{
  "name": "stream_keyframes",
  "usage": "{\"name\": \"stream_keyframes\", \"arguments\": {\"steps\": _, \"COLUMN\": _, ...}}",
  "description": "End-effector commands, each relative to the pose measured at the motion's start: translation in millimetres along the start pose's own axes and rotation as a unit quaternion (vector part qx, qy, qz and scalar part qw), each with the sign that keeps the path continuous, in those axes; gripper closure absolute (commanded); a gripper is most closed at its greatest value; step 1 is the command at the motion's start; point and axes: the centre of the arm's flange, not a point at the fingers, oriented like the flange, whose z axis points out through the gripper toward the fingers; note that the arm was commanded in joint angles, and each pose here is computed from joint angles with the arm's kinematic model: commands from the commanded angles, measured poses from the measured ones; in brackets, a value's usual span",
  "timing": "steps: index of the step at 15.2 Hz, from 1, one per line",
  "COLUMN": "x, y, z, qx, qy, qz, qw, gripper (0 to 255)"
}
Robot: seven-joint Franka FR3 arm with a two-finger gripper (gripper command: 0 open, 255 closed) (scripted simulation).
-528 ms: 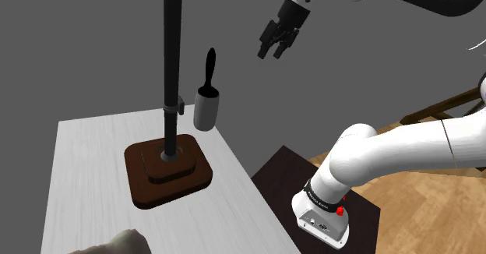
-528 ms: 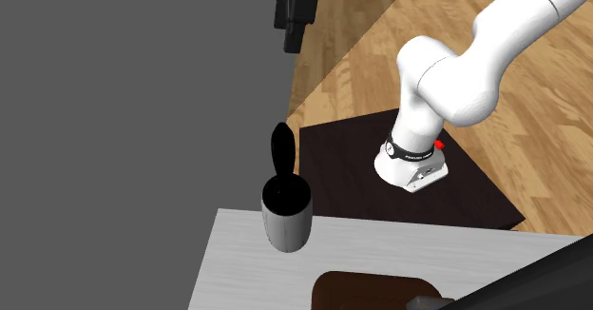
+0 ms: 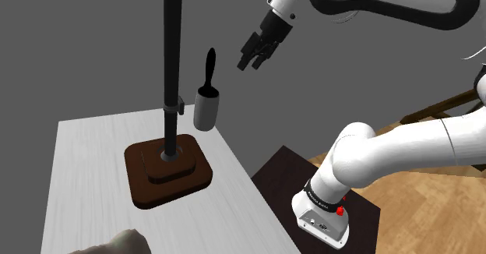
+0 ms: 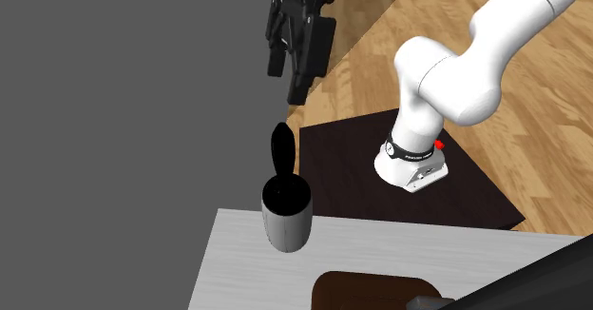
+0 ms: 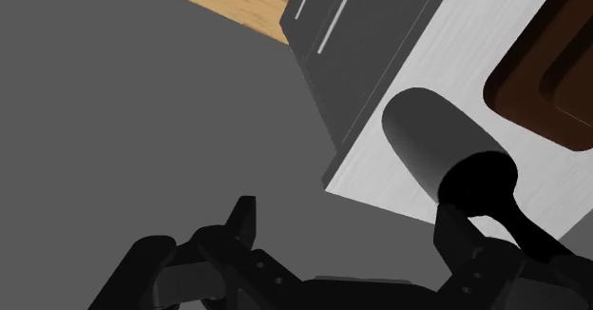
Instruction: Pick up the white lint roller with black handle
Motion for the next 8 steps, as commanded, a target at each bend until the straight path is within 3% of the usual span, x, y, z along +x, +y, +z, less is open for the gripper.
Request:
{"name": "stream_keyframes", "arguments": {"steps": 1, "x": -1, "y": -14, "z": 14, "qx": 0.020, "qy": 0.015, "qz": -0.021, "qw": 0.9995, "gripper": 0}}
{"name": "stream_keyframes", "arguments": {"steps": 4, "x": -2, "y": -38, "z": 35, "qx": 0.050, "qy": 0.035, "qz": -0.054, "qw": 0.9967, "gripper": 0}}
{"name": "stream_keyframes", "arguments": {"steps": 8, "x": -5, "y": -72, "z": 61, "qx": 0.089, "qy": 0.061, "qz": -0.096, "qw": 0.9895, "gripper": 0}}
